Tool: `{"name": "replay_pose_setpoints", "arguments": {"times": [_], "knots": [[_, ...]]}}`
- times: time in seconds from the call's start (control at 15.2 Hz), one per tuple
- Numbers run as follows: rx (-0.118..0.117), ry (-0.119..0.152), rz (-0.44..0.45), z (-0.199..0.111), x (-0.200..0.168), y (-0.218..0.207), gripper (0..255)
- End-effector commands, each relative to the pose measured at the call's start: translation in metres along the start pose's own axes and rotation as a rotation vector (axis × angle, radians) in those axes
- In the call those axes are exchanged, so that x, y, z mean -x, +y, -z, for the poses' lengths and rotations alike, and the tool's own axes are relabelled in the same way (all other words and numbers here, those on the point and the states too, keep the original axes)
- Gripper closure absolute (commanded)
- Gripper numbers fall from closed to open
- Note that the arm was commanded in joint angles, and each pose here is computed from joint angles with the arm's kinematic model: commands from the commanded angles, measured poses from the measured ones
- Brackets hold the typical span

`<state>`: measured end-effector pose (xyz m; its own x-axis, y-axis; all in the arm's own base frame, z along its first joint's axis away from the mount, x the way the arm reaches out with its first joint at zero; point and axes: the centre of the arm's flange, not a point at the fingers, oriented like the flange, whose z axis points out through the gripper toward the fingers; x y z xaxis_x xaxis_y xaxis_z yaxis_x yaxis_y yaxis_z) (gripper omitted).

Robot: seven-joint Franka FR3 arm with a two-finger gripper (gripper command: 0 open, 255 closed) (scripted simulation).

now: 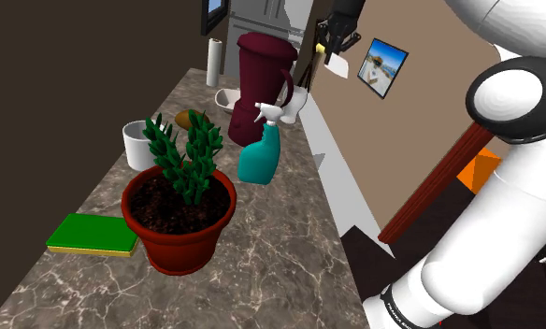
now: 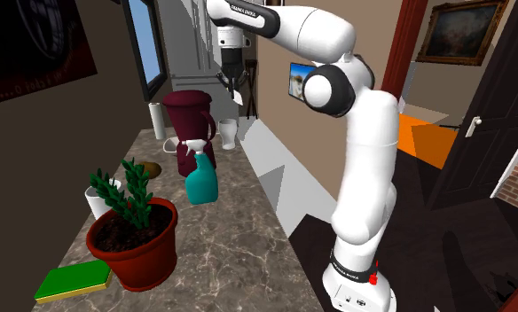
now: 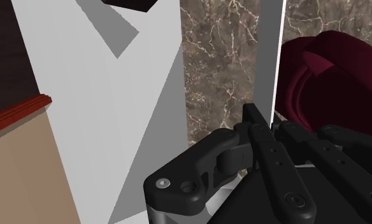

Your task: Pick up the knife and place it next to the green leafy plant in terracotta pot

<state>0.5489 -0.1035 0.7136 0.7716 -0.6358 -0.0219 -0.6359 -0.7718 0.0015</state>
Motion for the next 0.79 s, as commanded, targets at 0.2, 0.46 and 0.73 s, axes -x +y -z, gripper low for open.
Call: {"name": "replay_pose_setpoints", "arguments": {"times": [0.2, 0.46, 0.73], "knots": [[0.0, 0.0, 0.0, 0.026, 0.001, 0.001, 255], [0.0, 0.0, 0.0, 0.047, 0.002, 0.001, 255], [0.0, 0.0, 0.0, 0.051, 0.041, -0.004, 255]]}}
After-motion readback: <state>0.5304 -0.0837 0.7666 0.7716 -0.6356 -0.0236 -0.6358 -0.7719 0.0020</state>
